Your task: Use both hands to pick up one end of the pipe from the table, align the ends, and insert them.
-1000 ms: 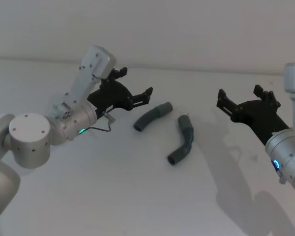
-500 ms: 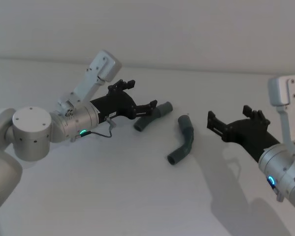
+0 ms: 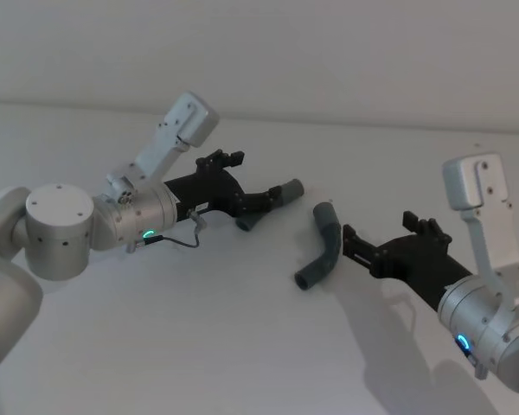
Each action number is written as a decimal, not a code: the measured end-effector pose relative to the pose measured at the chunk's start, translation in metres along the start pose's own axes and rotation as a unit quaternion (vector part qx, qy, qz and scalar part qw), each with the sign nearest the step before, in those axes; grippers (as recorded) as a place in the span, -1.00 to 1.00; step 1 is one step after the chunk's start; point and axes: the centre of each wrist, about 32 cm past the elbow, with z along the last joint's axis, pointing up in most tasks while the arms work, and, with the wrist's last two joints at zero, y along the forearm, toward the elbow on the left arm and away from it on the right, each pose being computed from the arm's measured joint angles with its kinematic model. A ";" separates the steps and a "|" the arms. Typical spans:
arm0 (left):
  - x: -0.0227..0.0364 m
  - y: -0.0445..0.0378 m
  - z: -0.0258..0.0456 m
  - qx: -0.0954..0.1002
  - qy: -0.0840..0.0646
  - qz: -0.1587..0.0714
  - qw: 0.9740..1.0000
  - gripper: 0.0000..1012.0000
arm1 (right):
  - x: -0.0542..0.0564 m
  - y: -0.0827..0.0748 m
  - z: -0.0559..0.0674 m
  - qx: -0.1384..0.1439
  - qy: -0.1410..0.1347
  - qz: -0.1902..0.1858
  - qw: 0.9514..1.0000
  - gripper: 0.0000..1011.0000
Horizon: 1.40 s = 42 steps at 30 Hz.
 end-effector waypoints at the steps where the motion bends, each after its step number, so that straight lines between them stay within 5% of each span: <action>1: -0.0002 -0.0015 0.0002 0.000 0.002 -0.004 1.000 0.98 | -0.001 0.000 0.000 -0.001 0.000 0.002 1.000 0.99; 20: -0.0021 -0.0150 -0.0077 0.009 0.021 -0.031 0.999 0.98 | -0.005 0.003 -0.009 -0.010 -0.004 0.005 1.000 0.99; 42: -0.0012 -0.0069 -0.0169 0.025 0.025 -0.011 0.999 0.98 | -0.008 0.025 -0.013 -0.013 -0.008 0.010 1.000 0.99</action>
